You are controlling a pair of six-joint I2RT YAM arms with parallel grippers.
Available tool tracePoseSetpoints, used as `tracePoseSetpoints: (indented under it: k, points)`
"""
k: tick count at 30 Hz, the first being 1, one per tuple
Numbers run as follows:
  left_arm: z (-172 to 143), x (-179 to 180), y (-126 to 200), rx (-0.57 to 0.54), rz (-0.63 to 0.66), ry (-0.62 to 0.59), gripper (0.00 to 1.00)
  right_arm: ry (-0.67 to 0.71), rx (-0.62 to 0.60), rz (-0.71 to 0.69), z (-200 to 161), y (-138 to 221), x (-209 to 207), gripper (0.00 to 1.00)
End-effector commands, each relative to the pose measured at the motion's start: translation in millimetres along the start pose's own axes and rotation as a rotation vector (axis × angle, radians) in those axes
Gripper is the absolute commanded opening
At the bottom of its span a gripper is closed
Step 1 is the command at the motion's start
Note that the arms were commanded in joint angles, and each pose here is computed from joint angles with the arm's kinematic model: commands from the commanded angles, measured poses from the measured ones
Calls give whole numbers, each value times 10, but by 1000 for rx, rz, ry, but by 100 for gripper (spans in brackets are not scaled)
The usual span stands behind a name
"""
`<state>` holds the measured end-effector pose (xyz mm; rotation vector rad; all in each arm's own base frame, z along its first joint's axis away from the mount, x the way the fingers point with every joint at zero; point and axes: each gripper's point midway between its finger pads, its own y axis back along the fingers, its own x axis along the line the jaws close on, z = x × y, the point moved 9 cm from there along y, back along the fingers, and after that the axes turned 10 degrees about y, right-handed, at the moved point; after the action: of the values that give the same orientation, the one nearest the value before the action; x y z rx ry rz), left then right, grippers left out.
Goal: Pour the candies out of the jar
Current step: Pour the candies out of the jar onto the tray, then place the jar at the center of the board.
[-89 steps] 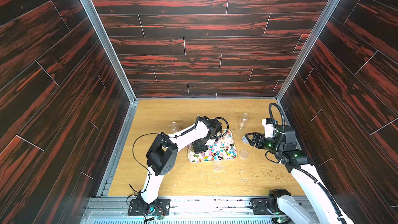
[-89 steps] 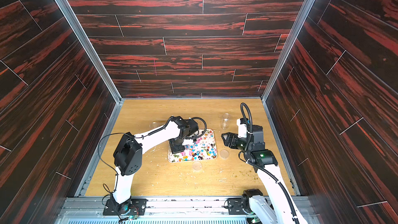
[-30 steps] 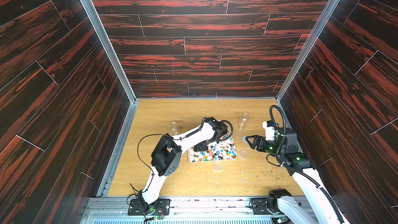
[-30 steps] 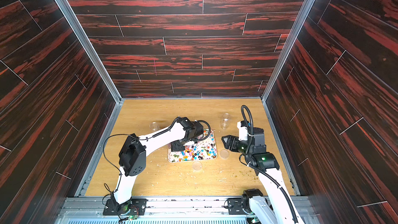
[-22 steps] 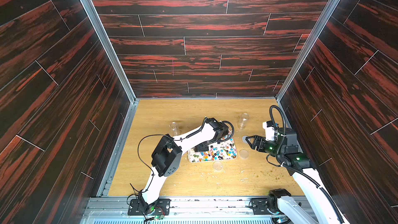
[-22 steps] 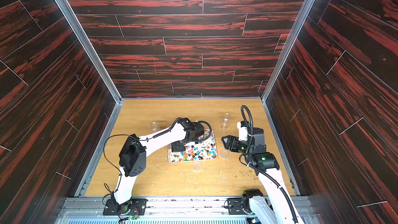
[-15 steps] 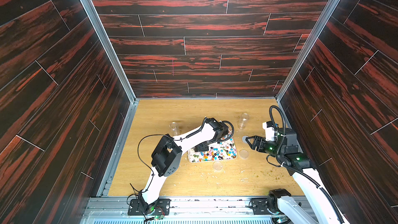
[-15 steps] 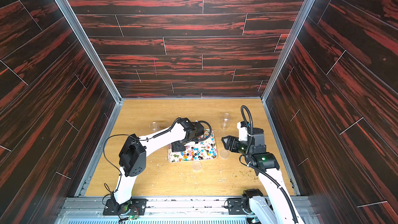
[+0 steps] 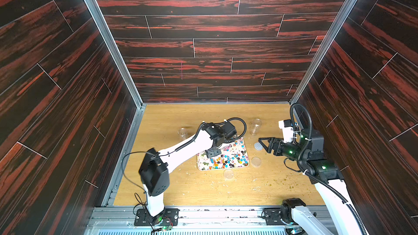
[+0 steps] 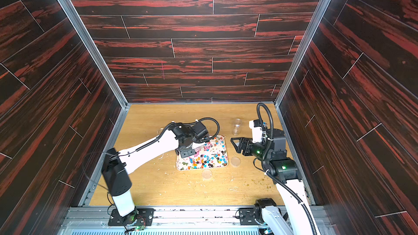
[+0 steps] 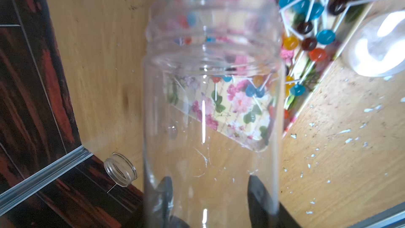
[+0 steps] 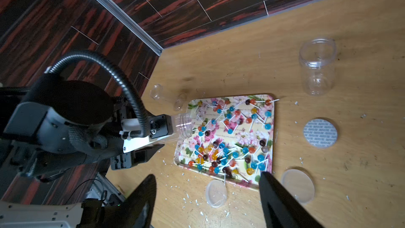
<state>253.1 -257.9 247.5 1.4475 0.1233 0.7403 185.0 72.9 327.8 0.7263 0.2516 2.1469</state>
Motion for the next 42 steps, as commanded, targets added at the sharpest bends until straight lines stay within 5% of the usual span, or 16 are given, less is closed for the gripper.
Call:
tracePoseSetpoints:
  k: [1, 9, 16, 32, 42]
  points:
    - [29, 76, 252, -184, -24, 95, 37, 20, -4, 90, 62, 97, 133, 76]
    - [-4, 61, 568, -509, -132, 218, 36, 80, -33, 344, 258, 250, 440, 75]
    - [-32, 24, 823, -729, -245, 237, 37, 76, 16, 577, 464, 126, 564, 61]
    - [-219, -134, 1045, -859, -450, 160, 37, 139, 214, 592, 457, -360, 750, 59]
    - [-290, -188, 1048, -848, -498, 131, 37, 162, 258, 623, 463, -449, 813, 49]
